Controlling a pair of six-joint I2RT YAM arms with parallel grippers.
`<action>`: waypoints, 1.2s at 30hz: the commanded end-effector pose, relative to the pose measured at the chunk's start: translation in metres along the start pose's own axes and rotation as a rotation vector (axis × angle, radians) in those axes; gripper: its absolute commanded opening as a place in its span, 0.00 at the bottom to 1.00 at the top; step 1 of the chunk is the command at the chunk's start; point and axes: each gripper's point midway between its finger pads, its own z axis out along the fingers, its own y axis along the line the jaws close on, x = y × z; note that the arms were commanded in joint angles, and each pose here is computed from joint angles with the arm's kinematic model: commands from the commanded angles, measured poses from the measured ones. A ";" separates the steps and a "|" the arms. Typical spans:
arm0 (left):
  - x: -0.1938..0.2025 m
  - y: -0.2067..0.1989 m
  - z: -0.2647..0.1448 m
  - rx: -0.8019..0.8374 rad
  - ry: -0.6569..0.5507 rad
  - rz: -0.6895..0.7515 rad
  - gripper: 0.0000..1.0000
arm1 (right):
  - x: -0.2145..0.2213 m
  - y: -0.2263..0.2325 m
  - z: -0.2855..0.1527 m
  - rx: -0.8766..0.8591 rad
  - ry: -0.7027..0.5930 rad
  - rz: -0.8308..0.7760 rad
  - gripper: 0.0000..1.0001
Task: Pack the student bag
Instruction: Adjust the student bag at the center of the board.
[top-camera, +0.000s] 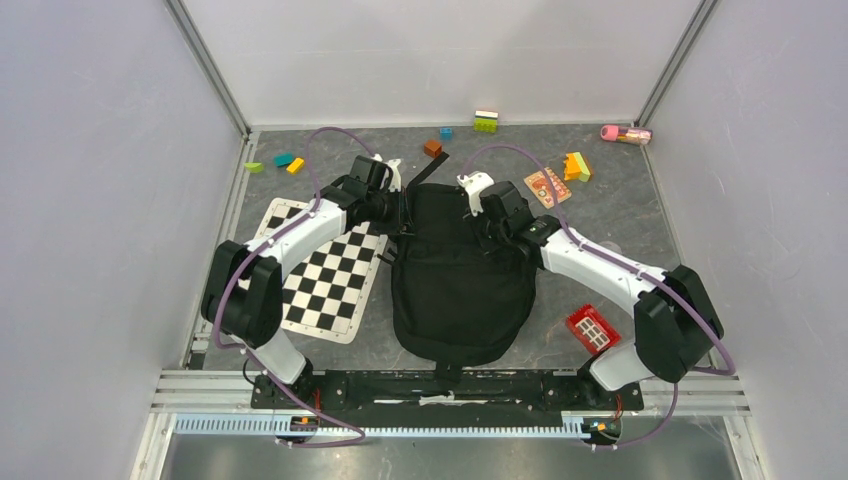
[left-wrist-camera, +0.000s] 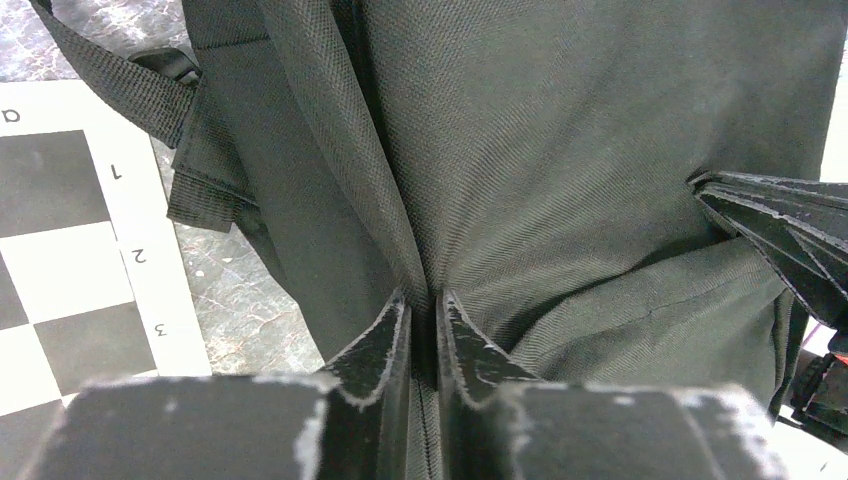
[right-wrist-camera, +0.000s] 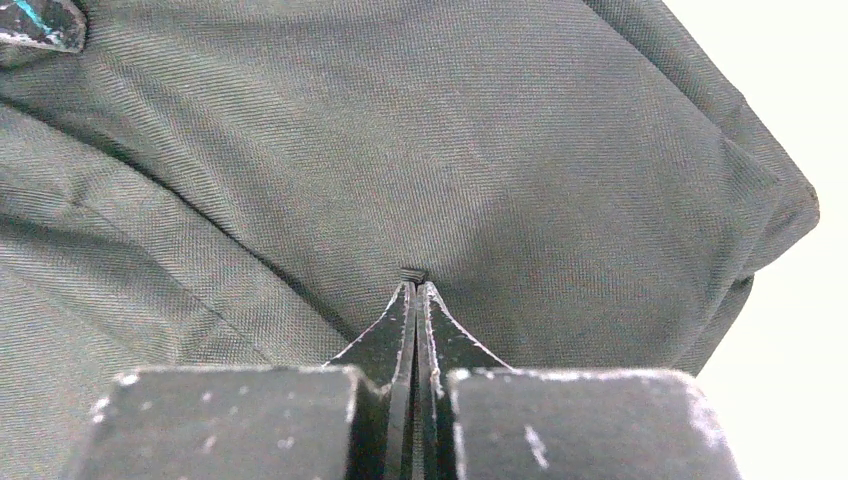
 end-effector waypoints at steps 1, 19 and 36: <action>0.005 -0.007 0.002 0.045 0.014 -0.019 0.09 | -0.008 0.009 -0.006 -0.039 -0.039 0.043 0.00; -0.002 -0.019 -0.007 0.085 -0.015 -0.021 0.02 | -0.108 0.174 -0.014 -0.344 -0.355 0.057 0.00; -0.004 -0.014 -0.013 0.054 -0.033 -0.008 0.02 | -0.072 0.071 -0.031 0.002 -0.249 -0.067 0.58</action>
